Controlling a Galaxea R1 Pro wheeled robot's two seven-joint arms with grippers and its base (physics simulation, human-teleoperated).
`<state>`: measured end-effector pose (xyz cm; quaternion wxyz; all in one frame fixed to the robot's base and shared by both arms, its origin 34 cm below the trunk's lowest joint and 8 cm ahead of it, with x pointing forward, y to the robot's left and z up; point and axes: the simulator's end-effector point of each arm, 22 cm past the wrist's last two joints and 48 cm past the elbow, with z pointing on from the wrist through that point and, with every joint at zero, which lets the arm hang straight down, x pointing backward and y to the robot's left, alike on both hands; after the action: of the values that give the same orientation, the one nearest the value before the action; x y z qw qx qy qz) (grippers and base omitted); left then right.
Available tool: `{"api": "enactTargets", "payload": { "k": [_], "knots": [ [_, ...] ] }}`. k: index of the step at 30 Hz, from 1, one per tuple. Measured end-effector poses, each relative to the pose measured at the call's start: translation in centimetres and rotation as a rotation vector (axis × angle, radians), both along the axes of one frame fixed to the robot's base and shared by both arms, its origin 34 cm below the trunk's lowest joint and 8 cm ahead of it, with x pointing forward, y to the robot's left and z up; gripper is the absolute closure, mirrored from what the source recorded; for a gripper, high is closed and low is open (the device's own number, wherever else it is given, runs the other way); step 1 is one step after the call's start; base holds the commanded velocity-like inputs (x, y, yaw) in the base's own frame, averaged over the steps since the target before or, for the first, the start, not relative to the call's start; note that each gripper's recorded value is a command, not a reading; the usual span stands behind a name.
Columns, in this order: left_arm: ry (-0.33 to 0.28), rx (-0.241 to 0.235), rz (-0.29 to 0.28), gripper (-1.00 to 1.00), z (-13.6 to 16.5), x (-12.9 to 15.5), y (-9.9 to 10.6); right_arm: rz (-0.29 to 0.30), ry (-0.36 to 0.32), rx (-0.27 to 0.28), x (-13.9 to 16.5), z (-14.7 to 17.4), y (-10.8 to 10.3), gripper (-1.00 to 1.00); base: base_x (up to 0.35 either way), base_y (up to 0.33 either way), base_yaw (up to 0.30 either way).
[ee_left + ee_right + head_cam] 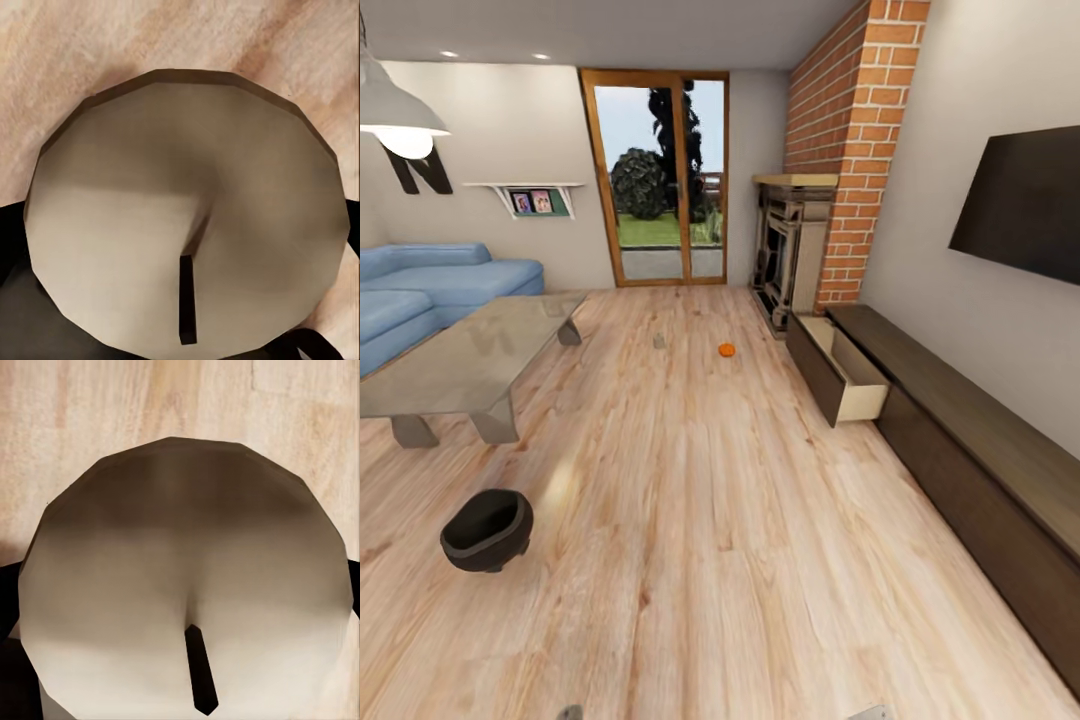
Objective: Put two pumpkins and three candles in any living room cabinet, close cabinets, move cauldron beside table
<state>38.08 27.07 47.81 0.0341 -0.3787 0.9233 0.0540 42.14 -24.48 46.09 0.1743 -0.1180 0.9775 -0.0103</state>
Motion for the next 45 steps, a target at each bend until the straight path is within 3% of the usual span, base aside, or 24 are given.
{"api": "enactTargets", "payload": {
  "k": [45],
  "knots": [
    [0.000, 0.000, 0.000, 1.00, 0.00, 0.02, 0.00, 0.000, 0.000, 0.000, 0.00, 0.00, 0.00, 1.00, 0.336, 0.000, 0.009]
  ]
}}
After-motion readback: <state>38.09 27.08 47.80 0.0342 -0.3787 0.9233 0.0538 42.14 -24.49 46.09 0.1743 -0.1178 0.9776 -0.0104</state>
